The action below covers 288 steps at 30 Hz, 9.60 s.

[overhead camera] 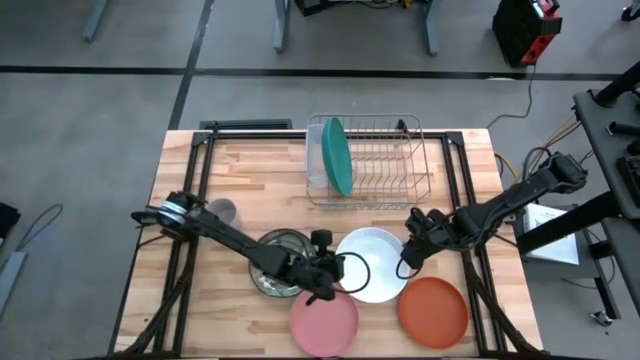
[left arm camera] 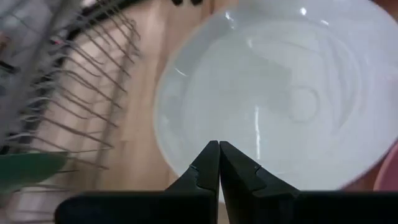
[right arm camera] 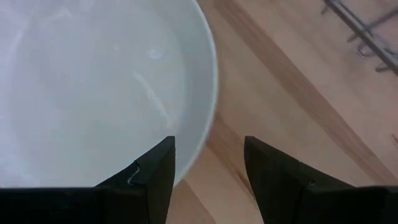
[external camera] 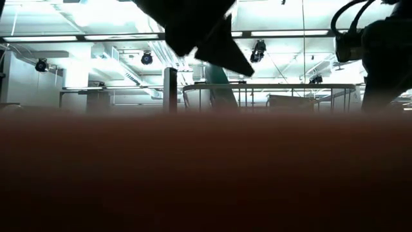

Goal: Sort dishes
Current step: Put the white plate in the dish rack

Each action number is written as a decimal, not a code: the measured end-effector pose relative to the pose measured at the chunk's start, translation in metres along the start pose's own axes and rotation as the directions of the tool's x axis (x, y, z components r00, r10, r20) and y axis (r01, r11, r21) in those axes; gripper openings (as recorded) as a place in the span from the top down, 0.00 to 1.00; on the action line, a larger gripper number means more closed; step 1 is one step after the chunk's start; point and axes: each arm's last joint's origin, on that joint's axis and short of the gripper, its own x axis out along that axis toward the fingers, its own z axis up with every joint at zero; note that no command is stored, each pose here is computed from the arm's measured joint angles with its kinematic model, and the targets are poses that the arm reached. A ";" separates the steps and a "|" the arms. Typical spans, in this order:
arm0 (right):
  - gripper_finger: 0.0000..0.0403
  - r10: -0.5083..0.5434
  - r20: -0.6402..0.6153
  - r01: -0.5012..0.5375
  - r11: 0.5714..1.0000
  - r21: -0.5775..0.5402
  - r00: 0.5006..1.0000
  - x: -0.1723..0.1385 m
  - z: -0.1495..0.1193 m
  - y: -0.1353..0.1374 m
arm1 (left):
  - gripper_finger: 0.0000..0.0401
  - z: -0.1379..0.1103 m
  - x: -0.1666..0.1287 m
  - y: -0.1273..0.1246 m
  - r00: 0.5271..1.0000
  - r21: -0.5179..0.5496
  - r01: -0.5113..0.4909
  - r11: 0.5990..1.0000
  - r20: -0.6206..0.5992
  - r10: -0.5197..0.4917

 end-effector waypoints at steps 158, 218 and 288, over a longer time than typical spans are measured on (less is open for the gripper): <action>0.92 0.154 0.505 0.233 0.749 -0.620 0.849 -0.056 0.004 0.039 | 0.39 0.045 -0.035 0.044 0.935 -0.465 0.286 0.838 0.326 -0.138; 0.59 0.350 0.556 -0.017 0.856 -0.517 0.754 -0.078 -0.011 0.018 | 0.88 0.155 -0.116 0.047 0.664 -0.681 -0.514 0.521 0.068 0.745; 0.73 0.280 0.577 0.064 0.862 -0.503 0.767 -0.043 -0.038 0.006 | 0.88 0.078 0.090 0.148 0.454 -0.711 -0.681 0.173 -0.226 0.862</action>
